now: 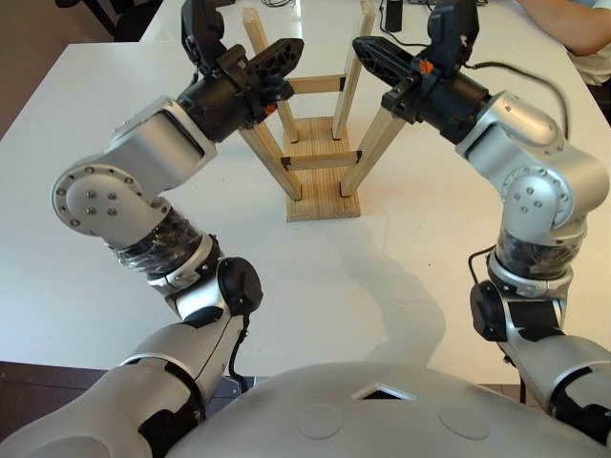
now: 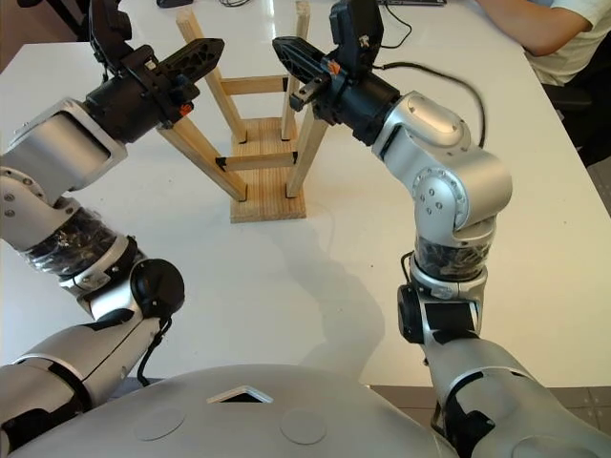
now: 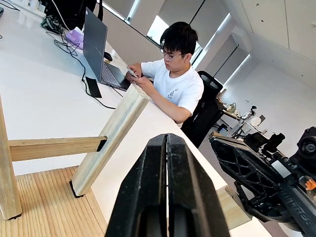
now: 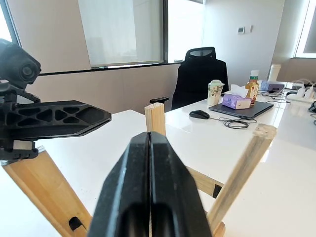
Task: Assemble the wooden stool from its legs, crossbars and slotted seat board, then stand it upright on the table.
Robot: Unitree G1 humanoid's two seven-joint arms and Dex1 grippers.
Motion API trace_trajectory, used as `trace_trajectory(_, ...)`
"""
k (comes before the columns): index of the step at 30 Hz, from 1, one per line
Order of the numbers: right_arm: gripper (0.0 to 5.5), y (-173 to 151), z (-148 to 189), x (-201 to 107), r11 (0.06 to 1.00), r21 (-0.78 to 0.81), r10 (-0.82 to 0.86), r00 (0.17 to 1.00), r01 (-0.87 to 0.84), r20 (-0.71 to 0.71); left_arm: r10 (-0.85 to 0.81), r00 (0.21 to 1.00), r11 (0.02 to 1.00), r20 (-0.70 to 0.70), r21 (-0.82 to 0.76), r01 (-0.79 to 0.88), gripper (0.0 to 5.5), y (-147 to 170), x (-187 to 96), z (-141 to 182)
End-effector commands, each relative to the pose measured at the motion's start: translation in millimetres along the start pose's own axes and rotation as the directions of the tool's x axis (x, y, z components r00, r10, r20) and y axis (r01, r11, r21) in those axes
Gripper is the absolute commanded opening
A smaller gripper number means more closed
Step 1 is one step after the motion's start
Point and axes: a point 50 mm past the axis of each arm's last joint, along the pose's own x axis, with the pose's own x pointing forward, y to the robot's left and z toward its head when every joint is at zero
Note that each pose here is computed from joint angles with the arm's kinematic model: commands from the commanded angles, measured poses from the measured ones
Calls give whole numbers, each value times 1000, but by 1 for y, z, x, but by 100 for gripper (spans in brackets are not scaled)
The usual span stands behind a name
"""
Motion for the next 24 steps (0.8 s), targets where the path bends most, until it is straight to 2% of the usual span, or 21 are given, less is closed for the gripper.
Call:
trace_trajectory(1, 0, 6, -47, 4, 994, 111, 28, 982, -7, -187, 156, 953, 973, -261, -124, -194, 2, 38, -4, -63)
trace_trajectory(7, 0, 2, -41, 6, 994, 106, 9, 988, 8, -154, 133, 981, 982, -140, -117, -150, 2, 36, 3, -44)
trace_trajectory(9, 0, -4, -18, 6, 993, 120, -11, 999, 16, -37, 135, 991, 989, 11, -57, -134, 2, 29, 1, -18)
trace_trajectory(10, 0, -10, 2, 2, 991, 130, -21, 998, 13, 60, 103, 980, 995, 169, -13, -103, 2, 19, -5, 9)
trace_trajectory(12, 0, -29, 36, -11, 990, 136, -62, 977, 34, 204, -2, 911, 998, 413, 55, -23, 2, 0, -27, 53)
trace_trajectory(13, 0, -46, 42, -17, 989, 112, -117, 971, 95, 207, -58, 869, 995, 492, 102, 9, 2, -5, -43, 71)
trace_trajectory(15, 0, -70, 27, -22, 981, 17, -194, 976, 193, 100, -129, 837, 983, 532, 181, 37, 2, -7, -66, 85)
trace_trajectory(17, 0, -83, -14, -22, 978, -69, -200, 978, 195, -62, -96, 874, 973, 477, 230, -19, 2, 5, -77, 82)
trace_trajectory(19, 0, -85, -54, -26, 985, -127, -140, 970, 116, -200, 5, 936, 951, 353, 286, -114, 2, 30, -82, 64)
trace_trajectory(22, 0, -64, -84, -27, 990, -102, 74, 966, -101, -246, 201, 974, 940, 107, 258, -222, 2, 86, -101, 3)
trace_trajectory(24, 0, -59, -91, -28, 982, -95, 133, 960, -161, -246, 265, 961, 934, -78, 268, -236, 2, 104, -120, -41)
